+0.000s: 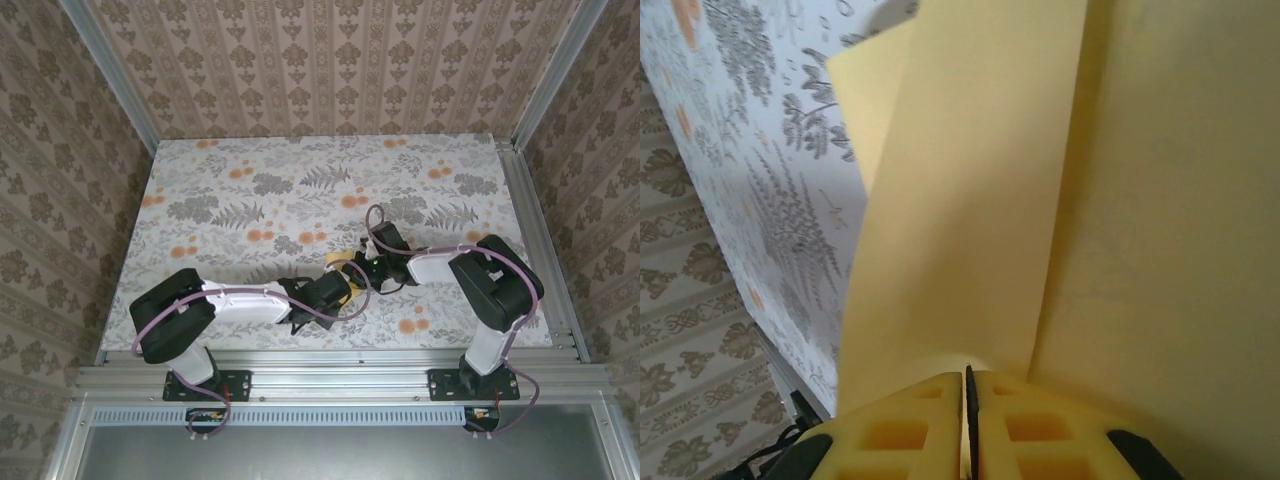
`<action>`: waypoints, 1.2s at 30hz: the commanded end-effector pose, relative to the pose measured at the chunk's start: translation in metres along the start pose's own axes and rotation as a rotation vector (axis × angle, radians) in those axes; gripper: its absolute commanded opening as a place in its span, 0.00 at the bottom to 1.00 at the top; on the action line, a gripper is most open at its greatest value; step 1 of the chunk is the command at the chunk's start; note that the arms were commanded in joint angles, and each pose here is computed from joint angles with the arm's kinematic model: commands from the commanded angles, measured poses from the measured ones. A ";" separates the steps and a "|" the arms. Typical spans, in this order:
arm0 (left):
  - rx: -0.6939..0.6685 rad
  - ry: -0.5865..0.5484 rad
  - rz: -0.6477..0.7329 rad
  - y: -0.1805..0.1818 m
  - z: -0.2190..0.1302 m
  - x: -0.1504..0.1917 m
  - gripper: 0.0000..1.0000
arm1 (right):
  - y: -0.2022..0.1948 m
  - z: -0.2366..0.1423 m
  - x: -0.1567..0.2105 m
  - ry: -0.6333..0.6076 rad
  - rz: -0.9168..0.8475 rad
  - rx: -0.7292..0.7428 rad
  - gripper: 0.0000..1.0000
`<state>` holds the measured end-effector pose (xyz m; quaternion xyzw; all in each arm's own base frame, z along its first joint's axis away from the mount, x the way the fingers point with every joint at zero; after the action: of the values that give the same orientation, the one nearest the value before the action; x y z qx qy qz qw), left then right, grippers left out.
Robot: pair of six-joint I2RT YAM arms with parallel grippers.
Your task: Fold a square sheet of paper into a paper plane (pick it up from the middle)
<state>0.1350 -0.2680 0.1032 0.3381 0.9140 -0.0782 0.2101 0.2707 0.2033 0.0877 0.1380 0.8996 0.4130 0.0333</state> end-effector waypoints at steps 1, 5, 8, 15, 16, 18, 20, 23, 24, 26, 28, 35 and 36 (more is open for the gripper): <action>0.094 0.252 0.029 -0.002 0.016 0.045 0.11 | -0.006 0.009 -0.001 0.006 0.014 0.029 0.13; 0.114 0.230 0.016 -0.004 0.008 0.037 0.13 | -0.019 0.012 -0.001 0.005 0.001 0.142 0.13; 0.117 0.206 0.011 -0.004 -0.003 0.030 0.15 | -0.031 0.012 0.000 0.003 0.000 0.228 0.12; 0.129 0.075 -0.028 -0.001 -0.053 -0.004 0.29 | -0.048 0.018 0.005 0.025 0.010 0.289 0.10; 0.139 0.051 -0.043 0.000 -0.059 -0.008 0.29 | -0.049 0.018 0.006 0.029 0.009 0.287 0.10; 0.166 0.008 -0.070 0.003 -0.068 -0.014 0.29 | -0.050 0.018 0.007 0.034 0.009 0.287 0.10; 0.221 -0.036 -0.110 0.006 -0.071 -0.020 0.27 | -0.049 0.019 0.007 0.038 0.011 0.271 0.10; 0.329 -0.084 -0.158 0.008 -0.064 -0.027 0.23 | -0.046 0.019 0.007 0.042 0.009 0.245 0.09; 0.349 -0.092 -0.161 0.008 -0.061 -0.028 0.22 | -0.046 0.019 0.007 0.044 0.009 0.243 0.09; 0.380 -0.086 -0.156 0.006 -0.052 -0.029 0.19 | -0.044 0.019 0.007 0.049 0.007 0.234 0.09; 0.403 -0.077 -0.151 0.005 -0.044 -0.029 0.18 | -0.042 0.018 0.007 0.053 0.007 0.228 0.09; 0.413 0.002 -0.144 0.005 -0.014 -0.020 0.14 | -0.044 0.018 0.007 0.048 0.006 0.246 0.09; 0.411 0.014 -0.144 0.006 -0.011 -0.017 0.14 | -0.045 0.018 0.007 0.049 0.005 0.248 0.09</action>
<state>0.1482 -0.2709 0.1281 0.2981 0.9073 -0.2634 0.1361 0.2761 0.2085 0.0809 0.0956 0.9145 0.3910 0.0396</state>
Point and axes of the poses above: each hand's point on the last joint's axis, 136 mm out from that joint toward the fingers, its own z axis out along the fingers, its own y axis along the line the jaws close on, x = y × z, the point moved 10 cm from there along -z, back along the fingers, and after that the axes turned 2 degrees about z, right-handed, at the moved point
